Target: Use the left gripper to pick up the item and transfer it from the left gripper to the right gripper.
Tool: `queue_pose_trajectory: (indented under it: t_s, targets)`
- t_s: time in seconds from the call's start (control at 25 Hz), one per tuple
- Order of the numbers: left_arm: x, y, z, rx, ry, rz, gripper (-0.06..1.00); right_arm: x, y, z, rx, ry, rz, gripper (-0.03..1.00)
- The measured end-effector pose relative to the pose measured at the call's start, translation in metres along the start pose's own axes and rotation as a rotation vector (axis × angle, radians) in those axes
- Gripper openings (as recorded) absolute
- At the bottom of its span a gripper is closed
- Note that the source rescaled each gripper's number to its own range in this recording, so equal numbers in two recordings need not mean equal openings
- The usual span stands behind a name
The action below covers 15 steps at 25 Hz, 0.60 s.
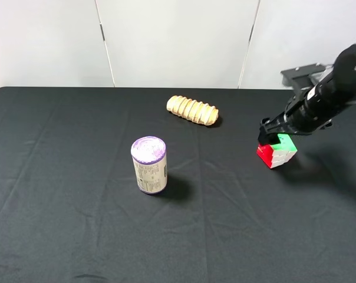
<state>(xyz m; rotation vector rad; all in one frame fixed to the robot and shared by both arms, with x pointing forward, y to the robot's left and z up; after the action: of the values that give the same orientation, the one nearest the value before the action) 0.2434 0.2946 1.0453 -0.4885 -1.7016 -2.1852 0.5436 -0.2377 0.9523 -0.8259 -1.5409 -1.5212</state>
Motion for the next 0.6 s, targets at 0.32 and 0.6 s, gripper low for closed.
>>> queue_pose_trajectory:
  t_s: [0.32,0.6]
  targets:
    - [0.000,0.000,0.000,0.000,0.000,0.000,0.94,0.061,-0.009,-0.002,-0.026,-0.002,0.027,1.00]
    - [0.000,0.000,0.000,0.000,0.000,0.000,0.94,0.113,-0.033,-0.002,-0.059,0.016,0.109,1.00]
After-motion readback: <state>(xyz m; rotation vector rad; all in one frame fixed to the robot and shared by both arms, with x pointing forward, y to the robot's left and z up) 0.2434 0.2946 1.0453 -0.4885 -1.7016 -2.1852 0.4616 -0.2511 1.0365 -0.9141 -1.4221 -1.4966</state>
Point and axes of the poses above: a point on each arm's last joint axis where the gripper is mounted, x pointing back along that axis away from the gripper, z along the wrist's bending axis when the last joint is at zero, y = z × x, the point moved 1 cm from there along -x, pointing out along that axis toward the gripper, and after that the axes turned 11 degrees about -x, right-handed, at the moved point
